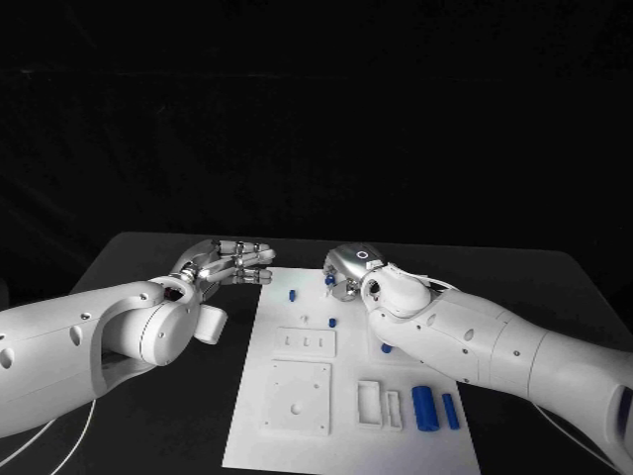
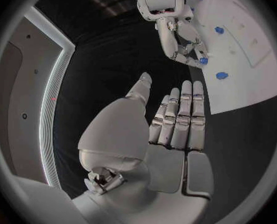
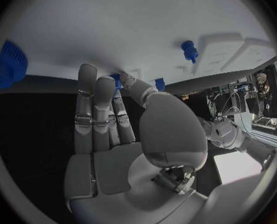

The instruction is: Assemble the parts on the task board

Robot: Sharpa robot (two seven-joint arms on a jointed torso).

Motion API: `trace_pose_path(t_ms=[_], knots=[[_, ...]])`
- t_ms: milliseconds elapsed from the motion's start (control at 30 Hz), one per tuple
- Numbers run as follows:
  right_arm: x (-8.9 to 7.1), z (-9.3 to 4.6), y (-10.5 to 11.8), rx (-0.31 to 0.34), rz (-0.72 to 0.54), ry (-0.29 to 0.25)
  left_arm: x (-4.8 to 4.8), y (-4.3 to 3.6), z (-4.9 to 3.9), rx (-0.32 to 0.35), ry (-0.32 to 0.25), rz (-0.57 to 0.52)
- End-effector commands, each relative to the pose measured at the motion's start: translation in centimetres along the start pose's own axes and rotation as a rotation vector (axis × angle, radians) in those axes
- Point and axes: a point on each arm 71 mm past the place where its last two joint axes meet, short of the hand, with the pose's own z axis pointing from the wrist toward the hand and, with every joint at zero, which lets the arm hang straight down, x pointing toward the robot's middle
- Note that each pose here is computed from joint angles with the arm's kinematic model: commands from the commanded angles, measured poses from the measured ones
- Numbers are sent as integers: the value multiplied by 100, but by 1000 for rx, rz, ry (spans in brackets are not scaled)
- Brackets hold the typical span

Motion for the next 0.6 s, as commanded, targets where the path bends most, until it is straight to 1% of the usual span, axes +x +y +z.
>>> trace_pose_path(t_ms=[33, 233, 400, 500, 600], knots=[[9, 4, 10, -9, 13, 6, 25, -23, 2, 9, 17, 0], [-11, -7, -3, -9, 25, -15, 23, -22, 0, 7, 17, 0], [-62, -61, -24, -16, 46, -40, 11, -20, -4, 6, 14, 0], [-139, -116, -57, -21, 66, -61, 5, -20, -8, 6, 13, -1], [-265, -172, -149, -14, 95, -81, 13, -22, -15, 8, 17, -3]])
